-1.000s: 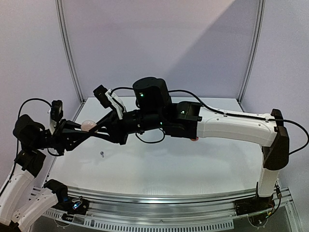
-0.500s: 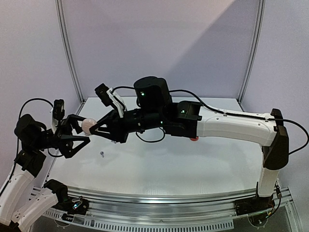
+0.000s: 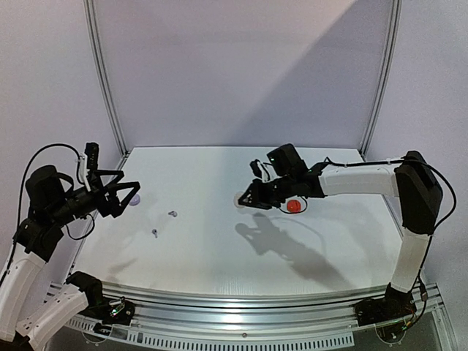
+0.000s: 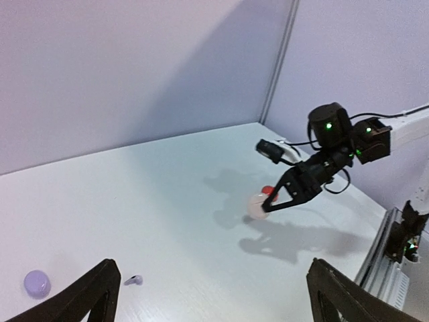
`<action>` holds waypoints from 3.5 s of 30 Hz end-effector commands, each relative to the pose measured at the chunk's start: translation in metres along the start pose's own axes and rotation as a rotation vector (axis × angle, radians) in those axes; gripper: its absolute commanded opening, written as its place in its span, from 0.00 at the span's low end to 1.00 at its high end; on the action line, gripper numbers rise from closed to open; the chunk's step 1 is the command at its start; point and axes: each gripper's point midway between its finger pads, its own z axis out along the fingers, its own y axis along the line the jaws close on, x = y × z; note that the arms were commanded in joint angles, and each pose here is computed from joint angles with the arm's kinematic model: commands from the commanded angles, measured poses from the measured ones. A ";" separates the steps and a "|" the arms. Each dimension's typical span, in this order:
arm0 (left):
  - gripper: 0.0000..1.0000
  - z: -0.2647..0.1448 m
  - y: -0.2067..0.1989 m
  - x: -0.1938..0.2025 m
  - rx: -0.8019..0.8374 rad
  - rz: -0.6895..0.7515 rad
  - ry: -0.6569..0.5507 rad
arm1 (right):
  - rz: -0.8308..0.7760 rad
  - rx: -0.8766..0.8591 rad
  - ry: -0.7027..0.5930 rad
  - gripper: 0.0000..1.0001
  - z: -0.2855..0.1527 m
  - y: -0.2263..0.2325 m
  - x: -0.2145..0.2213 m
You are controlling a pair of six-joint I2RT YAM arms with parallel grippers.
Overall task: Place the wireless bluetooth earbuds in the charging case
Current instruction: Place the charging case with the earbuds at the center of the board, then pick up the charging case from the corner of the board.
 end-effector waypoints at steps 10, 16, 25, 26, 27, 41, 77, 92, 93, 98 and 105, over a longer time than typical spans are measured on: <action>0.99 0.003 0.067 0.024 -0.265 -0.050 0.110 | 0.332 0.015 0.225 0.00 0.022 -0.103 0.025; 0.99 0.006 0.095 0.031 -0.327 -0.134 0.116 | 0.395 0.032 0.281 0.18 0.025 -0.130 0.033; 0.99 0.012 0.132 0.053 -0.406 -0.191 0.181 | 0.353 0.187 0.358 0.54 0.015 -0.143 0.035; 0.99 0.014 0.136 0.055 -0.413 -0.184 0.200 | 0.340 0.203 0.356 0.57 0.014 -0.143 0.031; 0.99 0.015 0.138 0.056 -0.416 -0.174 0.220 | 0.336 0.221 0.359 0.64 0.011 -0.143 0.028; 0.84 0.045 0.199 0.115 0.053 0.338 0.907 | 0.098 0.256 0.223 0.99 -0.042 -0.073 -0.054; 0.65 0.080 0.294 0.237 0.466 0.596 1.148 | -0.091 0.252 0.107 0.99 -0.048 0.012 -0.063; 0.36 0.096 0.278 0.187 0.410 0.670 1.012 | -0.117 0.306 0.017 0.99 -0.062 0.014 -0.079; 0.36 0.099 0.271 0.176 0.407 0.673 0.982 | -0.130 0.313 -0.018 0.99 -0.068 0.017 -0.085; 0.36 0.110 0.218 0.112 0.427 0.754 0.840 | -0.254 0.210 -0.273 0.99 -0.106 0.058 -0.125; 0.36 0.107 0.119 0.037 0.465 0.939 0.698 | -0.373 -0.036 -0.643 0.99 -0.209 0.138 -0.155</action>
